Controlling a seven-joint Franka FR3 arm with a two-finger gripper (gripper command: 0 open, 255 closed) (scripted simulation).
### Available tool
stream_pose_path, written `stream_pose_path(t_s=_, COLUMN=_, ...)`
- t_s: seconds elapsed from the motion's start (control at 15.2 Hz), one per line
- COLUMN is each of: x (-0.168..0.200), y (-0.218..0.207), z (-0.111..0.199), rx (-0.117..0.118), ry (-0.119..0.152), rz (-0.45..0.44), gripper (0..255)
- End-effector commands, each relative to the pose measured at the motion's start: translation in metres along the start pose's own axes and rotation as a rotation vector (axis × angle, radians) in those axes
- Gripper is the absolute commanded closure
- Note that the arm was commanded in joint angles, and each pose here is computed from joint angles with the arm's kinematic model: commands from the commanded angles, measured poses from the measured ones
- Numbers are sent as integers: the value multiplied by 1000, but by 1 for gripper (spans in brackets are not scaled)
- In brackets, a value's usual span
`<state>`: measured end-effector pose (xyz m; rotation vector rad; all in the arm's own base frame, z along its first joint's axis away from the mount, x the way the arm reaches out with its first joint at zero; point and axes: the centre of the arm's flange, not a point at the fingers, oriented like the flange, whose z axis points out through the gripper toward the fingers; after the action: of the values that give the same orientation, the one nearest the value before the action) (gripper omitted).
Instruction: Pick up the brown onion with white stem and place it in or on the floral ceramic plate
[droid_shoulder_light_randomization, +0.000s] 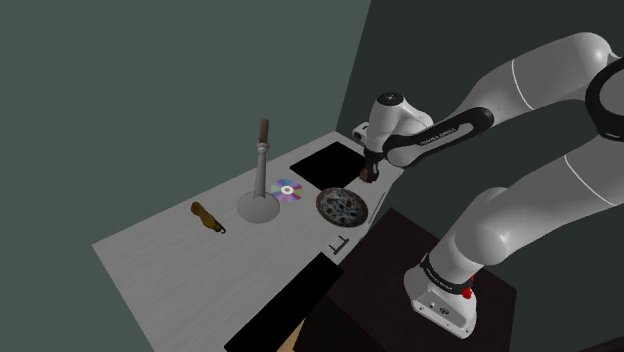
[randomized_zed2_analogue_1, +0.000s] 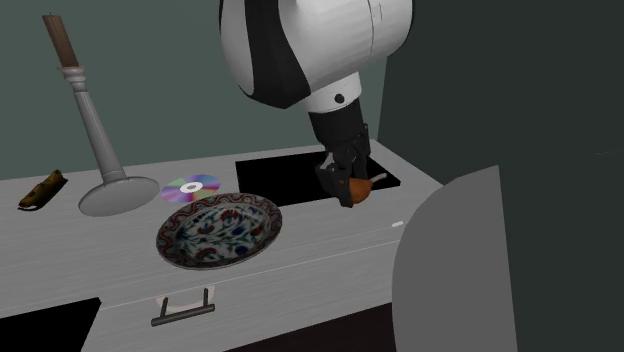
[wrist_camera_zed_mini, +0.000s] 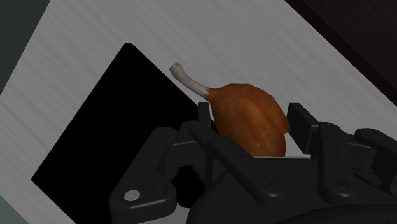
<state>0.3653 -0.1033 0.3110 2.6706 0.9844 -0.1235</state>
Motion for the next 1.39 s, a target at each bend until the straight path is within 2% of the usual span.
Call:
stream_pose_path(t_s=0.0, x=-2, y=2, z=-9, rx=0, ry=0, rz=0, gripper=255)
stream_pose_path(t_s=1.12, x=-17, y=23, z=-90, rx=0, ry=0, rz=0, gripper=255)
stream_pose_path(t_s=1.32, x=2, y=-9, z=-102, rx=0, ry=0, rz=0, gripper=255)
